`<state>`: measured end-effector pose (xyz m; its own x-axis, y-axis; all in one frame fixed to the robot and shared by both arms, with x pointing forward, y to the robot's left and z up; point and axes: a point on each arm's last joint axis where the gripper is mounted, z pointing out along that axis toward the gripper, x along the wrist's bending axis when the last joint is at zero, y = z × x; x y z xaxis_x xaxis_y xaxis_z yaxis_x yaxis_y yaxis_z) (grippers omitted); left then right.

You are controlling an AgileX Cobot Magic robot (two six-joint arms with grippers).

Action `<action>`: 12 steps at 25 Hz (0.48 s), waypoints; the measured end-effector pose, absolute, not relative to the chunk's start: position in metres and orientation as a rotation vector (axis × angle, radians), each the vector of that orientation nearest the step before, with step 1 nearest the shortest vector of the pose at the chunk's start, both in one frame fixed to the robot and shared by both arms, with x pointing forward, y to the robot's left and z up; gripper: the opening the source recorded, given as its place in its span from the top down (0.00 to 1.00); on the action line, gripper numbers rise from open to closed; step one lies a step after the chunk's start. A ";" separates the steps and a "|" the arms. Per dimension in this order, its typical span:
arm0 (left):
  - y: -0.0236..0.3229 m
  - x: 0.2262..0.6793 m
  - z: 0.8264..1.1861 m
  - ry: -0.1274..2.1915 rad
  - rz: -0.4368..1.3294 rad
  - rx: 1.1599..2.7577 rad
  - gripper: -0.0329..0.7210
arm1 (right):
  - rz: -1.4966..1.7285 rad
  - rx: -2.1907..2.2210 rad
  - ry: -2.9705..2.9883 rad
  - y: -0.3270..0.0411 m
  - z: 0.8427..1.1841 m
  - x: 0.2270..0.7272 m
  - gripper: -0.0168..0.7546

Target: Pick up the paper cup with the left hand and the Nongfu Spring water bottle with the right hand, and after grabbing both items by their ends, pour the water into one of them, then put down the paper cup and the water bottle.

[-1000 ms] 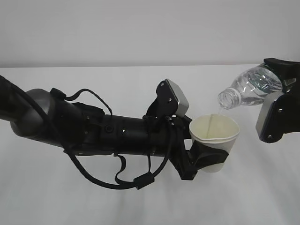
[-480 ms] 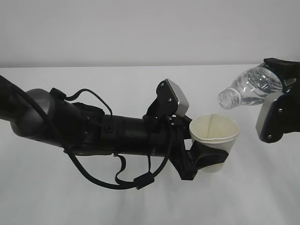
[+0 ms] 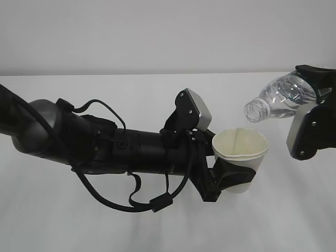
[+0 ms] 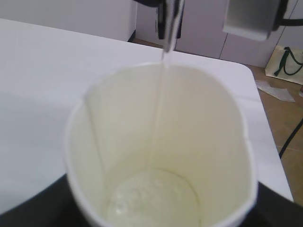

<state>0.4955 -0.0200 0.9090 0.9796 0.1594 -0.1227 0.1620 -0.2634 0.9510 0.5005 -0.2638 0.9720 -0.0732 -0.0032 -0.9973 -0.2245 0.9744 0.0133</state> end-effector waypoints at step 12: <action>-0.020 0.496 0.909 0.234 -0.003 1.844 0.32 | 0.184 -0.176 1.637 -0.264 0.972 0.500 0.45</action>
